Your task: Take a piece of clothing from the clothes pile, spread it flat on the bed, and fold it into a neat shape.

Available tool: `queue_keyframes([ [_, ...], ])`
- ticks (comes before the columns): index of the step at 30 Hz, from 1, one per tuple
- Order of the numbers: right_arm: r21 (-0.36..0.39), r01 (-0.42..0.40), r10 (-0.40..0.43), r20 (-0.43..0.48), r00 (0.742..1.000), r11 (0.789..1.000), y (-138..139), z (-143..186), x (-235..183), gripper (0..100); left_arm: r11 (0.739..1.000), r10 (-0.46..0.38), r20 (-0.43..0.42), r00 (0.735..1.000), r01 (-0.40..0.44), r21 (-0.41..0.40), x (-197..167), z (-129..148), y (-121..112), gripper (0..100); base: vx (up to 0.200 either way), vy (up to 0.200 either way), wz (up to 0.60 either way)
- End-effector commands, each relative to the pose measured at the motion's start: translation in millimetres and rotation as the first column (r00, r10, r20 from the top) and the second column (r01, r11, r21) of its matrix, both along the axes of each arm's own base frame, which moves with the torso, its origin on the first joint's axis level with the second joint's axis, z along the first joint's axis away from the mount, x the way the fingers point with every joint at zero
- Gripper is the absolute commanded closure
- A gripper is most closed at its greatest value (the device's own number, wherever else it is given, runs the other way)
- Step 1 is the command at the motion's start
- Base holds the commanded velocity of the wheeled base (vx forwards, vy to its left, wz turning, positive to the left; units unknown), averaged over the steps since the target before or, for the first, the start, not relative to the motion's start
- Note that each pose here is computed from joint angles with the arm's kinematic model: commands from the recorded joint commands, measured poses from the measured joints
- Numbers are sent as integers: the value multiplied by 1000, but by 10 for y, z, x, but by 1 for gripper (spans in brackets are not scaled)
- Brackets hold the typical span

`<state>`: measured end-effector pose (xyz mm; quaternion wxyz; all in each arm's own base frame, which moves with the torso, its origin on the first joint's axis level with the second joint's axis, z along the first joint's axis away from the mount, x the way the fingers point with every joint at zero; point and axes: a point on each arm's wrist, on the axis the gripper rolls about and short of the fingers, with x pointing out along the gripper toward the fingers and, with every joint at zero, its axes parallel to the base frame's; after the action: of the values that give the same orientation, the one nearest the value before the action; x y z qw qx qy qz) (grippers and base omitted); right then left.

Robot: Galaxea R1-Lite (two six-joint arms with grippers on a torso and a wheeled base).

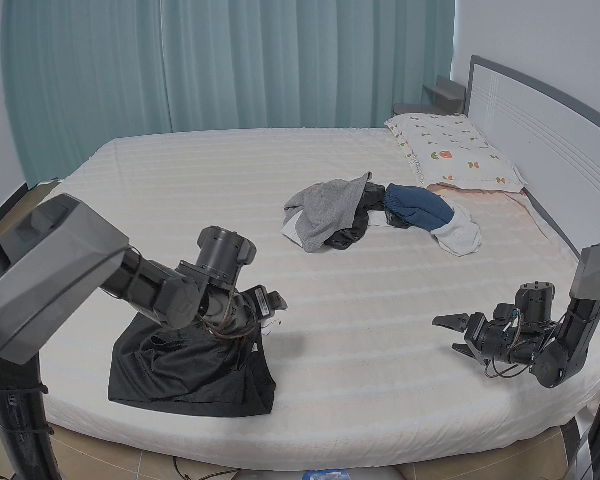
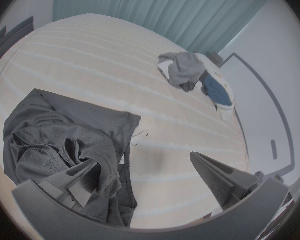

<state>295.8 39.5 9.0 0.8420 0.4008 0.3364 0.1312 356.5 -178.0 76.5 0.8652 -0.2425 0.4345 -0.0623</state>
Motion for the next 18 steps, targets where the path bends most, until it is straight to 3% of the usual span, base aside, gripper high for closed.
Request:
queue_keyframes([
  [1, -1, -18, 18, 7, 1000, 1000, 55, 9, 7, 0, 993, -3, 65, 998, 11, -115, -187, 484, 112, 0, 0, 0, 0],
  [8, -3, -20, 20, 9, 1000, 1000, 72, 17, 3, 0, 982, 13, 49, 999, -3, -190, -299, 628, 204, 0, 0, 0, 0],
  [18, -2, -38, 38, 7, 999, 999, 130, 7, 20, 0, 989, -12, -70, 997, 2, -146, -196, 182, 131, 0, 0, 0, 0],
])
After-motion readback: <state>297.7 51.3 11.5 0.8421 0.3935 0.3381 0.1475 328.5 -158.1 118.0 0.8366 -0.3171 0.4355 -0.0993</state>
